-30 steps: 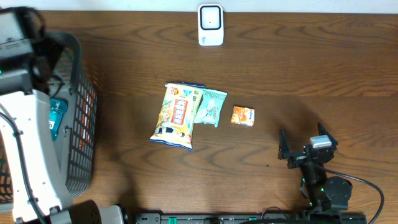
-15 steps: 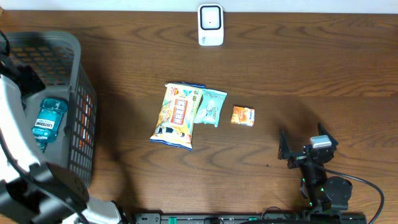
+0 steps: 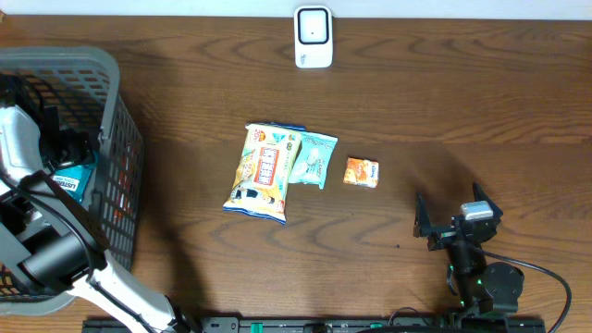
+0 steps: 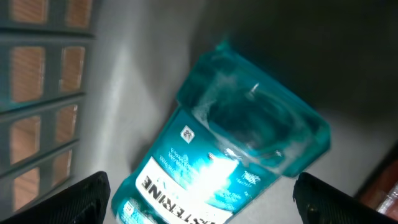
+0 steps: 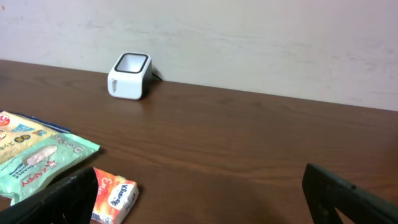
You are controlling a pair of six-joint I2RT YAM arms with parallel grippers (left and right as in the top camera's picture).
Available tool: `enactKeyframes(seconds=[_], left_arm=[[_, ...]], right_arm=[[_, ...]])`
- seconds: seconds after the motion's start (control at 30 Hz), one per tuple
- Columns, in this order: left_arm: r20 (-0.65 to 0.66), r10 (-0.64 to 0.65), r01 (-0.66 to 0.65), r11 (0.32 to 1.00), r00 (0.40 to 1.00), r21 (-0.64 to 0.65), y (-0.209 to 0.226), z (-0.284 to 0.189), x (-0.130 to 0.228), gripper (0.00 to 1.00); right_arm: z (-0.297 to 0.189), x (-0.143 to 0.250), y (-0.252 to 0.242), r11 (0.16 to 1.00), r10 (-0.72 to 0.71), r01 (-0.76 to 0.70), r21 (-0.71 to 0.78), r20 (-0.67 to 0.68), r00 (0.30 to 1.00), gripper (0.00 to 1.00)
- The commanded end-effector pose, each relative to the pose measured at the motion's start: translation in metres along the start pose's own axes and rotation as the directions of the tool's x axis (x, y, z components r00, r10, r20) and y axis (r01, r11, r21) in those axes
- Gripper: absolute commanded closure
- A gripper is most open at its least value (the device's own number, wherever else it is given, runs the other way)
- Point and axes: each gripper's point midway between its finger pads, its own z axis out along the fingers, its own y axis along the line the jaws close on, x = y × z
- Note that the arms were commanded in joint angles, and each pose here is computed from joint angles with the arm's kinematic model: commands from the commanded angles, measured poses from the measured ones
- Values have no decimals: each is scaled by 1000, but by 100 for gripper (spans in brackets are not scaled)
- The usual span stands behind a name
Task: Scan the item barcode
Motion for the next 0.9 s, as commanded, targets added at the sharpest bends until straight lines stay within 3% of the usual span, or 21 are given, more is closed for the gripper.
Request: enactKeyframes(seconds=[0.0, 0.5, 0.53, 0.57, 0.73, 0.77, 0.83, 0.87], left_arm=[[-42, 34, -33, 999, 999, 19, 6, 21, 6, 6], [-128, 12, 8, 988, 992, 154, -16, 62, 45, 11], [-128, 12, 11, 984, 992, 179, -21, 64, 47, 11], [-127, 11, 15, 979, 992, 204, -27, 66, 49, 2], [-133, 3, 35, 956, 991, 290, -46, 72, 57, 2], [-135, 4, 36, 957, 991, 289, -46, 72, 58, 4], [-141, -3, 44, 956, 990, 289, -46, 72, 59, 29], [-144, -15, 57, 956, 989, 287, -46, 72, 59, 36]], right_arm=[[0, 1, 1, 1000, -3, 3, -5, 1, 1000, 1], [0, 1, 1, 1000, -3, 3, -5, 1, 1000, 1], [0, 1, 1, 1000, -3, 3, -5, 1, 1000, 1], [0, 1, 1, 1000, -3, 3, -5, 1, 1000, 1], [0, 1, 1, 1000, -3, 3, -5, 1, 1000, 1], [0, 1, 1, 1000, -3, 3, -5, 1, 1000, 1], [0, 1, 1, 1000, -3, 3, -5, 1, 1000, 1], [0, 1, 1, 1000, -3, 3, -5, 1, 1000, 1]])
